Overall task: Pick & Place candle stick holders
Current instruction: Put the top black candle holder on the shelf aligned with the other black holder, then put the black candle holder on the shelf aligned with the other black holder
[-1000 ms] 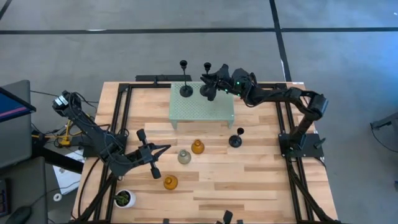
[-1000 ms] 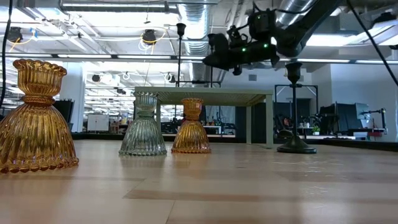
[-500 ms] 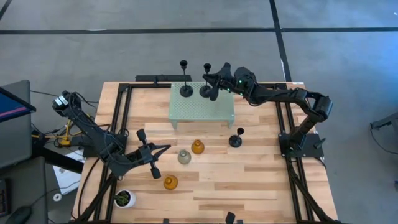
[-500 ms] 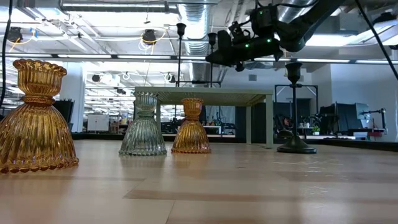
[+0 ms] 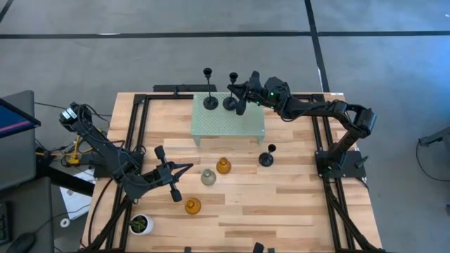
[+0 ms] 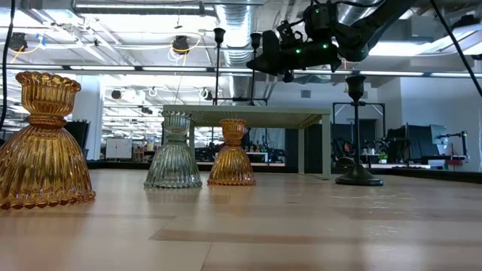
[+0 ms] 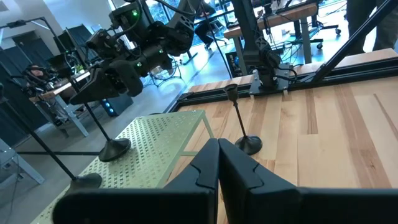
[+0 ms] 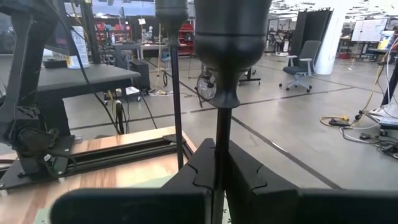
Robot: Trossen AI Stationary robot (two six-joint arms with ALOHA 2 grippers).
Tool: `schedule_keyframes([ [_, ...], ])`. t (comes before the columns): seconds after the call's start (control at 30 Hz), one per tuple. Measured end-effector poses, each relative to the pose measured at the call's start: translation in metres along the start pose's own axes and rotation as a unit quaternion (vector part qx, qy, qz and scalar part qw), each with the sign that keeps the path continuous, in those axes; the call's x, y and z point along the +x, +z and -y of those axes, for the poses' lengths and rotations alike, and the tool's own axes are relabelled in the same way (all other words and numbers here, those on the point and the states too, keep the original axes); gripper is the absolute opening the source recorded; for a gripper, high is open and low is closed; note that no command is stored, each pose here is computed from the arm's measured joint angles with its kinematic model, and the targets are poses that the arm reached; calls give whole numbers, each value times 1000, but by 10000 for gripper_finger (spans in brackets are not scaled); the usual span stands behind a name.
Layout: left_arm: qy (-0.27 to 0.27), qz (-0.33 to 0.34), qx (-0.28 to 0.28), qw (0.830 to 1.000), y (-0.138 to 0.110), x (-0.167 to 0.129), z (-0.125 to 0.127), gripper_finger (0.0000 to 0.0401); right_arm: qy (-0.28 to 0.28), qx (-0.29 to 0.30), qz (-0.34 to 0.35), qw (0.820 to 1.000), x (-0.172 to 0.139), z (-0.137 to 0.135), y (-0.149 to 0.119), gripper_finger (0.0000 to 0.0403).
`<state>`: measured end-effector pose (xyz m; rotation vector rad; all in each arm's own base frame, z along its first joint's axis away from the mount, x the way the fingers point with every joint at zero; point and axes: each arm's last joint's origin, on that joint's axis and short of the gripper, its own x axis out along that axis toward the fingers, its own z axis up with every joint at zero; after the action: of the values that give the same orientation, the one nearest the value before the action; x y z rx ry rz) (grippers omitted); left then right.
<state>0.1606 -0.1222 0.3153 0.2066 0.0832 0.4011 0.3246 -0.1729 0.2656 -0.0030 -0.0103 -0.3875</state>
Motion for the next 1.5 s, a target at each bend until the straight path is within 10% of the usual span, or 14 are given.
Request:
schedule_keyframes([
  [1.1,0,0,-2,1000,0,0,0,6,-3,13,-6,1000,1,1,-3,70],
  [1.5,0,0,-2,1000,0,0,0,6,-3,20,-58,998,0,1,-13,223],
])
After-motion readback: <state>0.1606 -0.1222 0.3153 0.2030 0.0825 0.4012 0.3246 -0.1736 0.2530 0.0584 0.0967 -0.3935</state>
